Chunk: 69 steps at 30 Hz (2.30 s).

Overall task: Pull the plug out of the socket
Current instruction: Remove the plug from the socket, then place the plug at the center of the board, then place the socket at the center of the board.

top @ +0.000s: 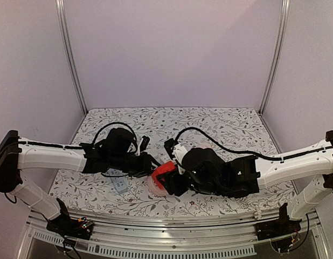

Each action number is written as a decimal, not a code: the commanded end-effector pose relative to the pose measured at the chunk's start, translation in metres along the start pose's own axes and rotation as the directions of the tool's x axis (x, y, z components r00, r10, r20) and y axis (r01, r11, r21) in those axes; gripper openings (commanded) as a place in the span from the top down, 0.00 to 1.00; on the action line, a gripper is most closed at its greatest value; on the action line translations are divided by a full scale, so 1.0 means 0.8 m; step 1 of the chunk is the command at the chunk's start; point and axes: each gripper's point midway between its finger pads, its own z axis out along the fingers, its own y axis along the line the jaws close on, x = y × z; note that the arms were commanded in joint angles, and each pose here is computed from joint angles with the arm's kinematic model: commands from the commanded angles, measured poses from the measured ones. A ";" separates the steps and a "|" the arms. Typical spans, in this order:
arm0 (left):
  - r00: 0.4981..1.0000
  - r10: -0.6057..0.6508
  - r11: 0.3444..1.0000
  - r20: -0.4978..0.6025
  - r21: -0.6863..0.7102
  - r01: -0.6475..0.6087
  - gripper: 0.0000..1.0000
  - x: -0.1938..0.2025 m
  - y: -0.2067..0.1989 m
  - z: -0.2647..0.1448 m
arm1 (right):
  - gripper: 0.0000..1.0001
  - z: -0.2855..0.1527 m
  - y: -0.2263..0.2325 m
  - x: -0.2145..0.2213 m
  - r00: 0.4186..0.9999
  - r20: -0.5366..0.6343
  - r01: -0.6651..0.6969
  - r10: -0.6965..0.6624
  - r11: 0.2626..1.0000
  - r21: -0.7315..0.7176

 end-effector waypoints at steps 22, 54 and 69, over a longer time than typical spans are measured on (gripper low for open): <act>0.993 0.091 0.995 -0.080 -0.033 -0.094 0.98 0.015 0.058 -0.042 | 0.77 -0.029 -0.117 -0.068 0.994 0.042 -0.108 0.102 0.973 0.203; 0.992 0.127 0.991 -0.018 -0.039 -0.127 0.98 0.035 0.093 -0.046 | 0.73 0.259 -0.164 -0.045 0.952 -0.216 -0.192 0.218 0.972 0.138; 0.993 0.121 0.993 -0.018 -0.009 -0.121 0.99 0.026 0.092 -0.046 | 0.24 0.272 -0.170 -0.020 0.935 -0.260 -0.202 0.239 0.966 0.163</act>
